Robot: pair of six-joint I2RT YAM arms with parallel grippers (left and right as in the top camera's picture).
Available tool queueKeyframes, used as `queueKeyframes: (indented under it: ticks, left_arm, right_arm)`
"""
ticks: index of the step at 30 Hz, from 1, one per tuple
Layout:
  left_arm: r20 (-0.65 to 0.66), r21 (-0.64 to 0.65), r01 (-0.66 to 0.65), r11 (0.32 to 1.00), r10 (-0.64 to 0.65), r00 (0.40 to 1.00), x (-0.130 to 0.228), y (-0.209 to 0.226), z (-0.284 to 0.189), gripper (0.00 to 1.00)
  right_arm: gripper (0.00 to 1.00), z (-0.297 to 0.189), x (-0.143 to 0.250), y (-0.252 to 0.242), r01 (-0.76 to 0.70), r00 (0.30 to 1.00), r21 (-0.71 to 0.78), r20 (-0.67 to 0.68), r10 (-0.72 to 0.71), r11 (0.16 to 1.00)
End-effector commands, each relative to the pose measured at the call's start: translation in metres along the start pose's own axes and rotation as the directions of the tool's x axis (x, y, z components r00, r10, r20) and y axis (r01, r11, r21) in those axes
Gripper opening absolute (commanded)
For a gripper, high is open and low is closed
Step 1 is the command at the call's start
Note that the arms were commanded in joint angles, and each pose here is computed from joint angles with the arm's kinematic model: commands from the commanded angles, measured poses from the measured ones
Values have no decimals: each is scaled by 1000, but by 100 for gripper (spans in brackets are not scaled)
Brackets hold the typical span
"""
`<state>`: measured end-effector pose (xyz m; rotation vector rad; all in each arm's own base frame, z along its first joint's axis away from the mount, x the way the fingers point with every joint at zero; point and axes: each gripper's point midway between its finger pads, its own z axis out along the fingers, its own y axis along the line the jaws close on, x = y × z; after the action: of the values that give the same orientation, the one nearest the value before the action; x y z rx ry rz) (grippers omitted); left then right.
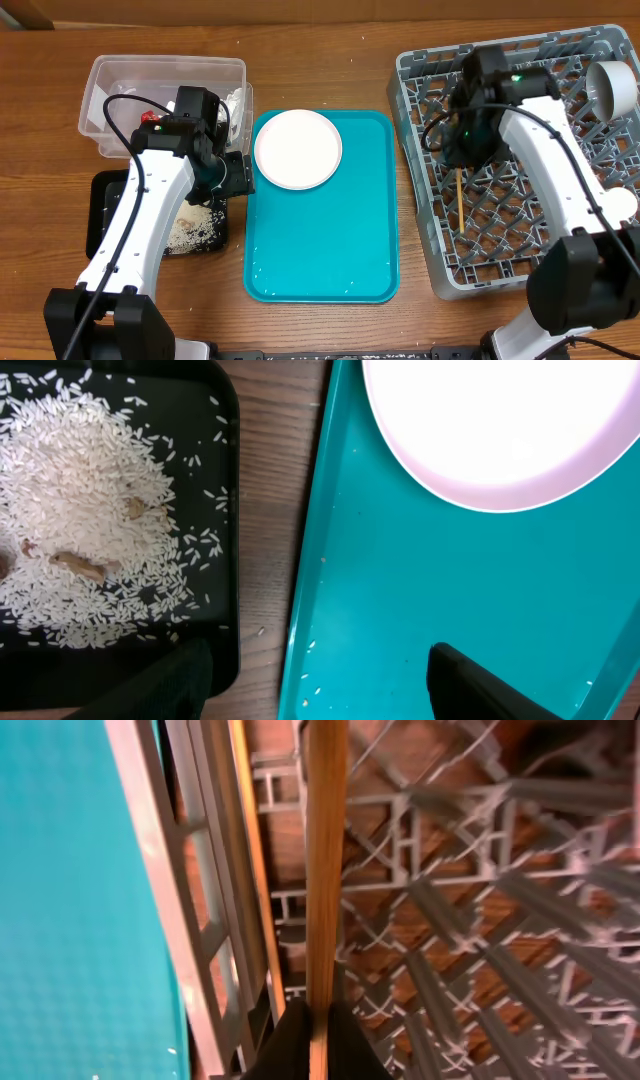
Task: Sort waste into correct bins and load items into the dishwasher
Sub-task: 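Place the second chopstick into the dish rack with the right gripper, then reach the right gripper to the white plate and grasp its rim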
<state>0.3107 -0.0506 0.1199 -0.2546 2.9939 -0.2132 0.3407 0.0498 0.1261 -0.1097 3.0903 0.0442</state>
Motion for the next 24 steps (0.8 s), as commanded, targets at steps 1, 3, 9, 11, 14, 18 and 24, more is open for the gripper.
queueKeyframes:
  ticks: [1, 3, 9, 11, 14, 18, 24]
  left_arm:
    - [5, -9, -15, 1000, 15, 1000, 1, 0, -1, 71]
    - [5, -9, -15, 1000, 15, 1000, 1, 0, -1, 71]
    - [5, -9, -15, 1000, 15, 1000, 1, 0, -1, 72]
    - [4, -9, -15, 1000, 15, 1000, 1, 0, -1, 72]
    - [4, -9, -15, 1000, 15, 1000, 1, 0, -1, 72]
    - [5, -9, -15, 1000, 15, 1000, 1, 0, -1, 73]
    - [5, -9, -15, 1000, 15, 1000, 1, 0, -1, 73]
  right_arm:
    - [4, 15, 10, 19, 70, 997, -107, -30, -74, 992]
    - [4, 19, 13, 19, 69, 996, -107, -40, -74, 992]
    - [15, 21, 13, 19, 69, 997, -107, -38, -74, 992]
    - [27, 21, 13, 19, 69, 997, -107, -39, -73, 992]
    - [29, 18, 12, 19, 65, 997, -108, -32, -69, 992]
    - [35, -2, -1, 22, 34, 999, -112, 9, -33, 993]
    - [42, -63, -53, 52, 49, 974, -230, 228, 4, 972]
